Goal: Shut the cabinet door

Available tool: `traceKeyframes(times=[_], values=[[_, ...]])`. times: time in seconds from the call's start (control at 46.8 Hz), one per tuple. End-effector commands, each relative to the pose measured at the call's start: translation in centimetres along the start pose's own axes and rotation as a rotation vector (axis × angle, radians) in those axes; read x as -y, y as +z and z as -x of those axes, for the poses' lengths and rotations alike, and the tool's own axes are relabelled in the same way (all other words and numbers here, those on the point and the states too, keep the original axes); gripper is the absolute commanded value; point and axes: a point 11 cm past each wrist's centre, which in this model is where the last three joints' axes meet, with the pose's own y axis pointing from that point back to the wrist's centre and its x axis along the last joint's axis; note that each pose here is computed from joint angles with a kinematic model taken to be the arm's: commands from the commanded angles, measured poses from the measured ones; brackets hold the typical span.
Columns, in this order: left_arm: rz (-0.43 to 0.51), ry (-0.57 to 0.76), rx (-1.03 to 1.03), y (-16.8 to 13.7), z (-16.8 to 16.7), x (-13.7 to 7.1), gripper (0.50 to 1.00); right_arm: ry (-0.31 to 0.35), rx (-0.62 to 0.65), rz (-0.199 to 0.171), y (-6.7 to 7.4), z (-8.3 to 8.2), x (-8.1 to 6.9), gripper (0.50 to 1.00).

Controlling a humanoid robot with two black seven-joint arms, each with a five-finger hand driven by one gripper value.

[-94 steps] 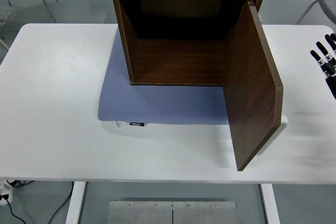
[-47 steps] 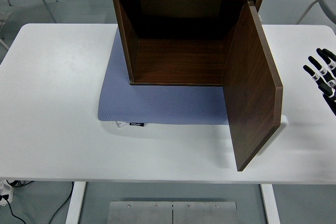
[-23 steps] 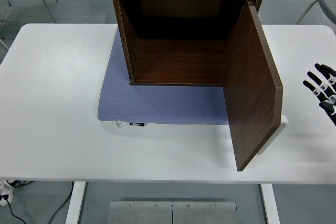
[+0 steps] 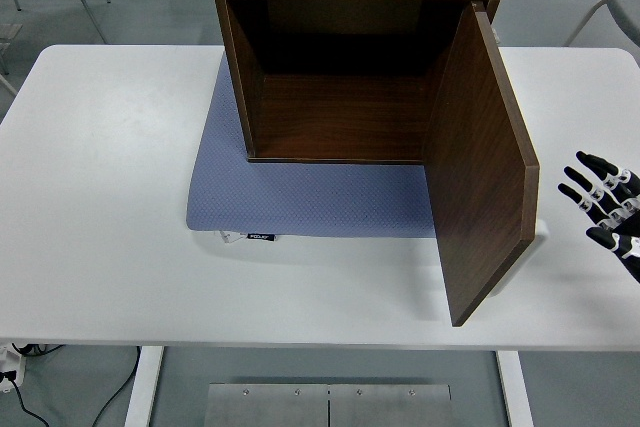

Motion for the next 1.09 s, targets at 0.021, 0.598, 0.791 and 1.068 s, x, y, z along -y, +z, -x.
traceKeyframes(times=[0.021,0.598,0.791,1.068], values=[[0.000,0.001,-0.001,0.0,0.0,0.0,1.000,0.000,0.006,0.012,0.4,0.2,-0.3,1.000],[0.000,0.000,-0.001,0.0,0.0,0.0,1.000,-0.099,0.017,0.090,2.8,3.9,-0.5,1.000],[0.000,0.000,0.001,0.0,0.0,0.0,1.000,-0.142,0.023,0.096,3.3,5.4,-0.1,1.000],[0.000,0.001,-0.001,0.0,0.0,0.0,1.000,-0.187,0.032,0.116,4.6,7.0,0.3,1.000]])
